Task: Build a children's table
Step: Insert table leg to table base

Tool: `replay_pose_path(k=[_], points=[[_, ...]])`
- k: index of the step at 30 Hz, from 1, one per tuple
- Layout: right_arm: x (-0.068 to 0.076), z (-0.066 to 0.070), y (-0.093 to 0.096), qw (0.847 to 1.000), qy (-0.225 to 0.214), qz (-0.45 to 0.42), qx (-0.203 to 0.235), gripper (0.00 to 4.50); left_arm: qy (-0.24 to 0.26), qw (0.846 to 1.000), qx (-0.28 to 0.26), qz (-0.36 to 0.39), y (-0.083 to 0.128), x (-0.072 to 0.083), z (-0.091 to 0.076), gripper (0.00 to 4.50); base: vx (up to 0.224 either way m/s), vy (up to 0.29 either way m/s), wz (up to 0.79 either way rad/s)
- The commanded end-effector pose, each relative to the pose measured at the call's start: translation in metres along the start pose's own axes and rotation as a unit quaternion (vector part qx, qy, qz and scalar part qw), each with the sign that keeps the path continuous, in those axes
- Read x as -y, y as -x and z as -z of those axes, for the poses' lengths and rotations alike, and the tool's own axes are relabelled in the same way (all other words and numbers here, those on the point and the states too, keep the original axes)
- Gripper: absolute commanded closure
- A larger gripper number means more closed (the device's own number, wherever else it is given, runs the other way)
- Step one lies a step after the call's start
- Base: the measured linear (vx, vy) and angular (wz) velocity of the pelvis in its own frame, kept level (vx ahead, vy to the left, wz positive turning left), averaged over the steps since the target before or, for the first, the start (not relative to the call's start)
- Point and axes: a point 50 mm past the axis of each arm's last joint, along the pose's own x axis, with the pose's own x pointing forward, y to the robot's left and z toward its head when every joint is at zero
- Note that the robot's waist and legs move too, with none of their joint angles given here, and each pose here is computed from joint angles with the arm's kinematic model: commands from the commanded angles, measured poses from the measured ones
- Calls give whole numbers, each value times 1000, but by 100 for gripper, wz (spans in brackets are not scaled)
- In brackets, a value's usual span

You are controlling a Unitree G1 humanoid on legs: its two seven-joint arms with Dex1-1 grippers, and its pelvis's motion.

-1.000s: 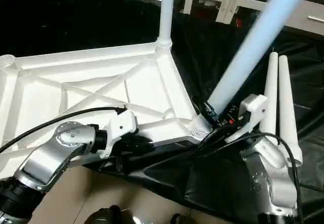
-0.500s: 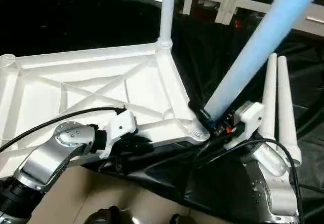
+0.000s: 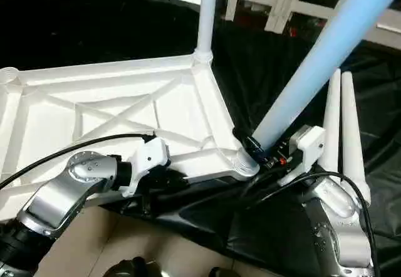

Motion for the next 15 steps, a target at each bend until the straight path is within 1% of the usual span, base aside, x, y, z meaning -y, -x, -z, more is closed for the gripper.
replay_pose_path(k=[1,3,6,8,10,12,15], points=[[-14,89,47,961,-145,39,-233,271,1,1000,26,-5,-1,-1,-3,450,0,0,0],[-9,87,48,962,-138,45,-230,271,1,1000,26,-6,-1,-1,-3,450,0,0,0],[-9,85,48,962,-137,35,-235,271,1,1000,26,-6,-2,-1,-3,450,0,0,0],[-11,85,49,960,-136,22,-242,271,1,1000,26,-6,-2,-1,-3,450,0,0,0],[-20,89,53,953,-145,-10,-266,271,1,1000,26,-6,-2,-1,-3,450,0,0,0],[-23,90,54,950,-147,-18,-274,271,1,1000,26,-5,-2,-1,-3,450,0,0,0],[-24,93,51,951,-134,-12,-278,271,1,1000,25,-2,-2,0,-3,450,0,0,0]])
